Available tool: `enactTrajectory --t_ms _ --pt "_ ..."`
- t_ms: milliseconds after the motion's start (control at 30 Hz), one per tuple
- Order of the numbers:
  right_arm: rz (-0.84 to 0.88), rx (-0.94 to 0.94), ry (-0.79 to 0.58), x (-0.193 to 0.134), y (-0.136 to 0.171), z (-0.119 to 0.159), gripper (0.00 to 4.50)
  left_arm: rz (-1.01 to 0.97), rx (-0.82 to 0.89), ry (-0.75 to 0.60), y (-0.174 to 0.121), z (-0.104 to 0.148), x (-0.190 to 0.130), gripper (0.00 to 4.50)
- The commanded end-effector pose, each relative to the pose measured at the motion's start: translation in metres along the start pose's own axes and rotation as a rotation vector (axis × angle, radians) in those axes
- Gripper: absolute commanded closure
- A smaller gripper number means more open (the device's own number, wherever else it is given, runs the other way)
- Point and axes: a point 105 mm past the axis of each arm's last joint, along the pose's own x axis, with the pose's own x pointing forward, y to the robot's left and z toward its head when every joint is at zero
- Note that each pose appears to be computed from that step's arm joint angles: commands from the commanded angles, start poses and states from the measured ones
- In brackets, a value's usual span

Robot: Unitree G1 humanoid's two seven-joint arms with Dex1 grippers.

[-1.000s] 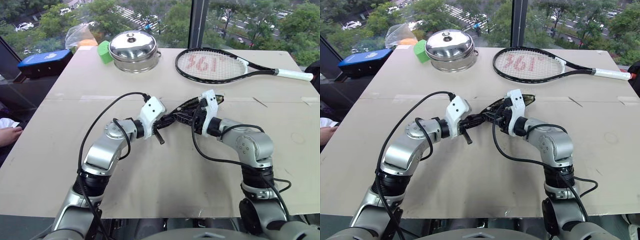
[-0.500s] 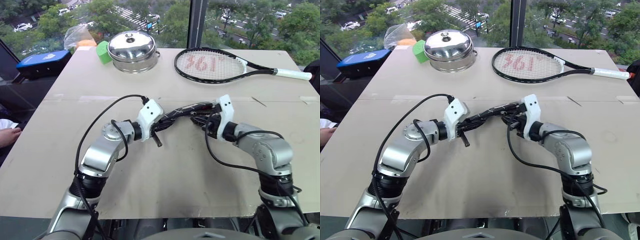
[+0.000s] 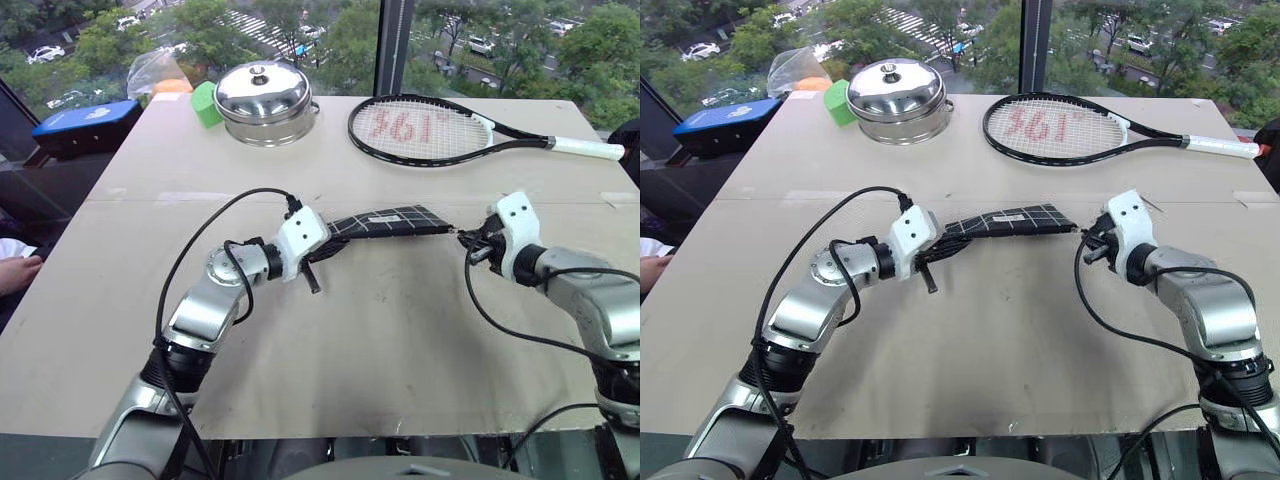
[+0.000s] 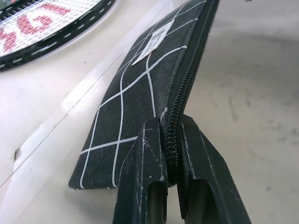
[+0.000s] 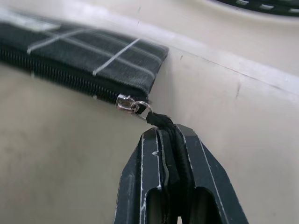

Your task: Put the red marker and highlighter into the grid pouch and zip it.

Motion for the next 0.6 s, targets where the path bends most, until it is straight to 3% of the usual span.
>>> enactTrajectory --t_ms 33,233,333,367,600 --pt "-0.004 -0.15 -0.045 -0.015 -0.009 0.004 3.86 -0.05 -0.011 -0.112 0.001 0.013 -0.009 4.12" --pt "0.08 -0.108 -0.181 -0.083 -0.001 -0.008 1.32 -0.147 -0.326 -0.144 -0.011 -0.003 -0.064 1.73" --pt "0.083 -0.108 -0.17 -0.123 0.0 -0.022 0.06 -0.124 -0.387 -0.107 -0.017 -0.012 -0.098 0.55" --pt "0.076 -0.117 -0.155 -0.14 0.0 -0.029 0.0 -0.11 -0.41 -0.079 -0.022 -0.017 -0.112 0.04" --pt "0.002 -0.144 -0.113 -0.197 -0.008 -0.048 0.0 -0.055 -0.452 0.025 -0.049 -0.033 -0.148 0.04"
